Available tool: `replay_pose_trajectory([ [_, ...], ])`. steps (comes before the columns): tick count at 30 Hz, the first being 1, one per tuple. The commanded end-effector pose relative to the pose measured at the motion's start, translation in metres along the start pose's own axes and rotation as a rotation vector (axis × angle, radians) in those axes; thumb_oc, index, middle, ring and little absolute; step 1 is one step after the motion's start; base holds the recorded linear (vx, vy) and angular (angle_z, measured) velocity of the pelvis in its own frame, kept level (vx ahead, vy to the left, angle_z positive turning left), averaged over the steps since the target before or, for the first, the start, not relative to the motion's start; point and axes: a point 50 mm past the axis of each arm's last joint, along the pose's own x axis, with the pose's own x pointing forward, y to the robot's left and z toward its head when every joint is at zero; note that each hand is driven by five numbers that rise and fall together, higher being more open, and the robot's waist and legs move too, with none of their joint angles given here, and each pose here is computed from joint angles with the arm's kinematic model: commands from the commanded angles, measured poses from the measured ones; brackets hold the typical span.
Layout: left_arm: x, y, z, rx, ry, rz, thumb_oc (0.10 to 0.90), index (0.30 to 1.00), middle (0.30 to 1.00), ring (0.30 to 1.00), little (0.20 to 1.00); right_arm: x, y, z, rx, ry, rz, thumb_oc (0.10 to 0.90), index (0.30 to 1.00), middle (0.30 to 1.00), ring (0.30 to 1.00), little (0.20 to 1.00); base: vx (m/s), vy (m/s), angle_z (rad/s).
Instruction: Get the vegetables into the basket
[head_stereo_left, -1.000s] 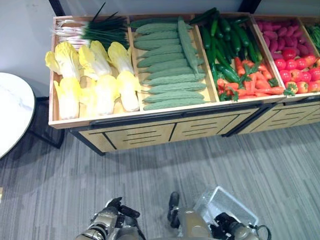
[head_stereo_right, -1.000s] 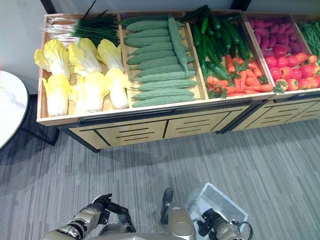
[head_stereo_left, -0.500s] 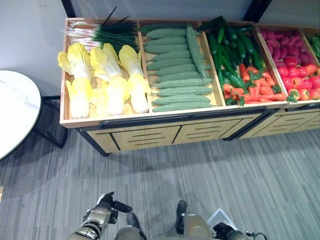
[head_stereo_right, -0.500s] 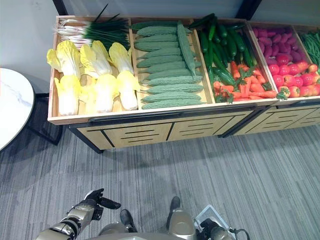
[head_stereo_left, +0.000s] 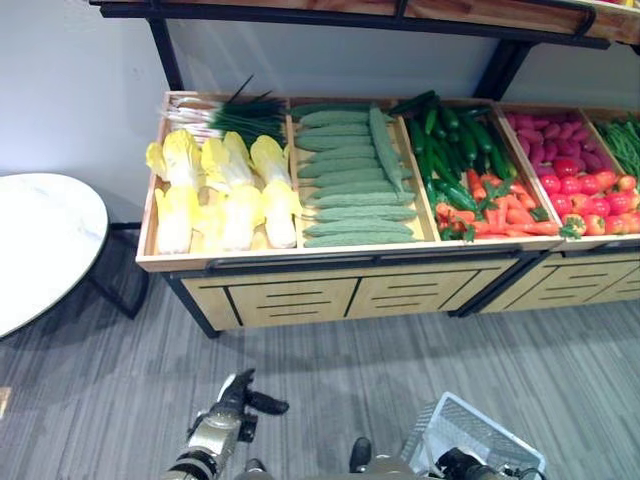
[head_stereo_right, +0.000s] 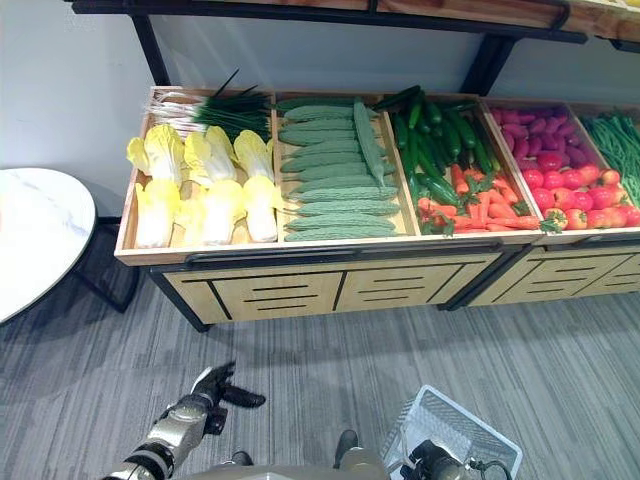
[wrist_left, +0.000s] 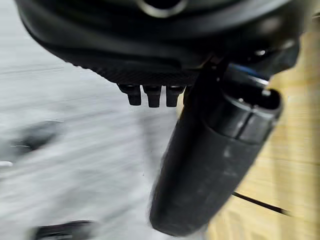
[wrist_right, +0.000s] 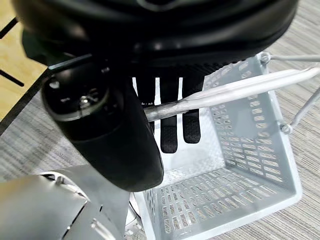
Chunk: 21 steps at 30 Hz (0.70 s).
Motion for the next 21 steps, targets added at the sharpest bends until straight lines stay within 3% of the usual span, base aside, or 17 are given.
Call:
replay_pose_trajectory([
  [1, -0.01, 0.016, 0.076, -0.006, -0.365, -0.009, 0.9, 1.0, 1.0, 1.0, 1.0, 0.001, -0.029, 0.018, 0.063, -0.077, -0.084, 0.4, 0.3, 0.3, 0.3, 0.3, -0.04, -0.086, 0.05],
  [4, -0.024, 0.027, 0.096, -0.011, -0.494, 0.015, 0.9, 1.0, 1.0, 1.0, 1.0, 0.0, -0.032, 0.01, 0.082, -0.056, -0.092, 0.4, 0.3, 0.3, 0.3, 0.3, -0.03, -0.061, 0.09],
  [9, -0.052, 0.052, 0.131, 0.14, -0.691, 0.118, 0.9, 1.0, 1.0, 1.0, 1.0, -0.001, -0.028, -0.003, 0.108, -0.016, -0.086, 0.4, 0.3, 0.3, 0.3, 0.3, 0.02, -0.042, 0.01],
  [14, -0.073, 0.085, 0.161, 0.277, -0.832, 0.417, 0.9, 1.0, 1.0, 1.0, 1.0, -0.001, -0.025, -0.01, 0.108, 0.003, -0.095, 0.4, 0.3, 0.3, 0.3, 0.3, 0.02, -0.031, 0.01],
  [19, -0.085, 0.114, 0.204, 0.563, -0.909, 0.679, 0.9, 1.0, 1.0, 1.0, 1.0, -0.001, -0.03, -0.009, 0.075, 0.002, -0.116, 0.4, 0.3, 0.3, 0.3, 0.3, 0.0, 0.0, 0.0],
  [21, -0.09, 0.124, 0.225, 0.772, -0.915, 0.778, 0.9, 1.0, 1.0, 1.0, 1.0, -0.001, -0.033, -0.01, 0.071, 0.004, -0.126, 0.4, 0.3, 0.3, 0.3, 0.3, 0.0, -0.008, -0.02],
])
